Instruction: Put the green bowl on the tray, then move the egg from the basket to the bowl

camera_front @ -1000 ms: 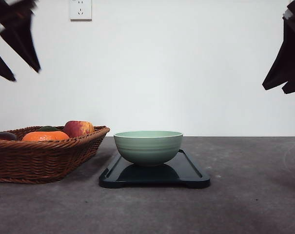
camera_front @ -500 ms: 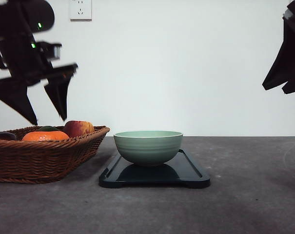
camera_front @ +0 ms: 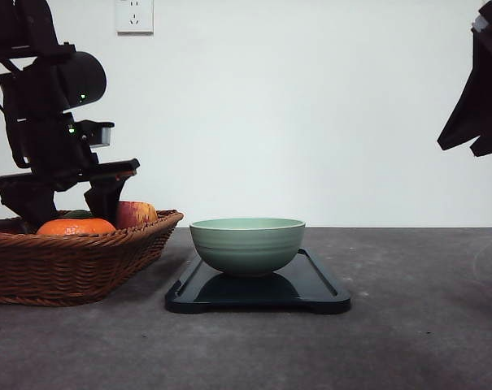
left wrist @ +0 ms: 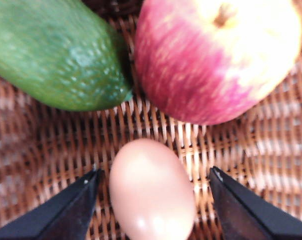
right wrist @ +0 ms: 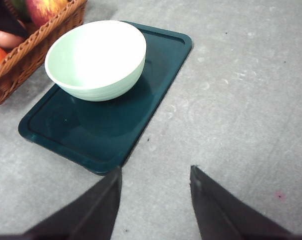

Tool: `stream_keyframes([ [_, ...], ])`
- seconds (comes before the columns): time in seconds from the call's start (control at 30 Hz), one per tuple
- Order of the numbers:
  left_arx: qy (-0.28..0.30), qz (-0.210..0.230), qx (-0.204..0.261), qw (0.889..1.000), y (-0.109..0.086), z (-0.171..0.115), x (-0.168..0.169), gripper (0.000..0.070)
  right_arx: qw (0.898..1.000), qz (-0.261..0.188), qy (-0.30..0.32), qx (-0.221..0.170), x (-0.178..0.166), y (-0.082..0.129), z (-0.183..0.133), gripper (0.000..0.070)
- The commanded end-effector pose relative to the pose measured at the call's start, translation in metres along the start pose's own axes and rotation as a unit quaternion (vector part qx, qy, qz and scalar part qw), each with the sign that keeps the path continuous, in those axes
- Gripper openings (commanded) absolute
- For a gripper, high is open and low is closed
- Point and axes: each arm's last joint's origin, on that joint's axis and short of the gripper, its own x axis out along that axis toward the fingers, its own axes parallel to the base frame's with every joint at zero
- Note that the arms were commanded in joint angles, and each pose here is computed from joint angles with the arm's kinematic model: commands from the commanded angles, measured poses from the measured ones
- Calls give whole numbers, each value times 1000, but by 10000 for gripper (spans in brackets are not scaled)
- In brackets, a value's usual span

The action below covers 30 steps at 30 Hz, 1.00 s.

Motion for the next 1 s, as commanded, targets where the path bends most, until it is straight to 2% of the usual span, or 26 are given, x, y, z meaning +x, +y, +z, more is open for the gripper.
stream_keyframes([
  [0.0,2,2,-2,1000,0,4,6,434,1000,1,-1,5,1,1,0,269],
  [0.1,1,1,-2,1000,0,4,6,412,1000,1,-1,4,1,1,0,269],
  [0.2,5,2,-2,1000,0,3,6,258,1000,1,-1,5,1,1,0,269],
  [0.27,6,2,-5,1000,0,3,6,213,1000,1,-1,5,1,1,0,269],
  [0.57,26,4,-13,1000,-1,5,-6,228,1000,2,-1,5,1,1,0,269],
  [0.67,26,4,-11,1000,-2,10,-22,228,1000,2,-1,5,1,1,0,269],
  [0.97,-25,-1,2,1000,-6,24,-93,228,1000,2,-1,4,1,1,0,269],
])
